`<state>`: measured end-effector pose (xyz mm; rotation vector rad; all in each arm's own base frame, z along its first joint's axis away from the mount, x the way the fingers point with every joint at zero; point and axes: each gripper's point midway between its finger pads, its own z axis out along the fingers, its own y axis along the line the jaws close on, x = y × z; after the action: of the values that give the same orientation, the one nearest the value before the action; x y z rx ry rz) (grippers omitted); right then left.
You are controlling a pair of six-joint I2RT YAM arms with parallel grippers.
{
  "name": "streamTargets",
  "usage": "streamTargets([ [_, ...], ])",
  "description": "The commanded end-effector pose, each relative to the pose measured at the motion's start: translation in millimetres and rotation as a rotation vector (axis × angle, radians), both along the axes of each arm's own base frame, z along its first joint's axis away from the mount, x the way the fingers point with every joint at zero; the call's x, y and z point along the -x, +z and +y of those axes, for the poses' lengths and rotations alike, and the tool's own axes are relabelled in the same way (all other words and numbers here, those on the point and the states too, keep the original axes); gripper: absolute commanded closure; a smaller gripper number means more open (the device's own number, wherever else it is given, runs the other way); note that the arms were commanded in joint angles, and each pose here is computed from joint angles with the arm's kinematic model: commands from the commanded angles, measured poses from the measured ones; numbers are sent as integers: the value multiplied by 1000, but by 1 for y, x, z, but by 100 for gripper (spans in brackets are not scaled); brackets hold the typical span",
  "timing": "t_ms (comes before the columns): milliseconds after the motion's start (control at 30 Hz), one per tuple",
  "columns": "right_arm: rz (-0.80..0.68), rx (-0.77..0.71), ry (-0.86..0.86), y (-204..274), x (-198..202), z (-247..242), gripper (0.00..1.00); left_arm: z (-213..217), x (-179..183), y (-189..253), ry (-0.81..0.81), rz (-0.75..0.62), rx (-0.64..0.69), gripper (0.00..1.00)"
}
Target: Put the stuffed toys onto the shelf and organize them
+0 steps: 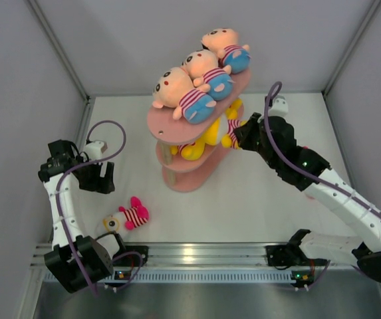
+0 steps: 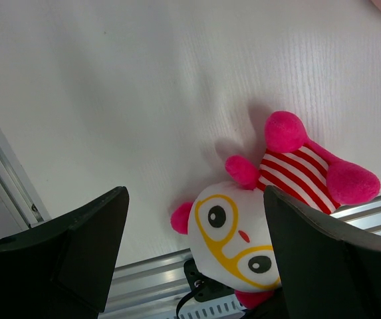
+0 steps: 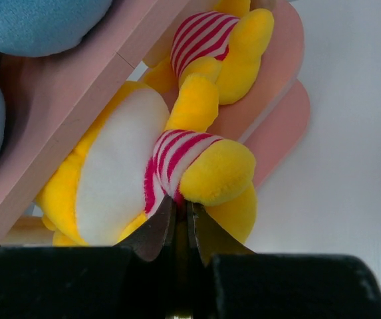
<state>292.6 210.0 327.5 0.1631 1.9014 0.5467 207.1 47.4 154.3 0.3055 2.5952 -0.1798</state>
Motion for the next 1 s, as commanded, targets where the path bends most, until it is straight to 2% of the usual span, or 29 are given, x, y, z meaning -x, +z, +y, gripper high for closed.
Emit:
streamTargets([
  [0,-40,-117,43,23,2,18,100,-1,-1,3,-18,-32,-8,12],
  [300,-69,-116,-64,20,-6,-2,100,-3,-2,3,-24,-41,0,11],
  [433,-66,-112,-148,10,-23,-25,100,-3,-1,3,-24,-38,0,11],
  [700,-79,-104,-198,12,-40,-39,100,-3,-2,5,-24,-48,-4,11],
  [967,-83,-68,-301,8,-56,-76,100,-2,-1,5,-22,-45,-8,11],
])
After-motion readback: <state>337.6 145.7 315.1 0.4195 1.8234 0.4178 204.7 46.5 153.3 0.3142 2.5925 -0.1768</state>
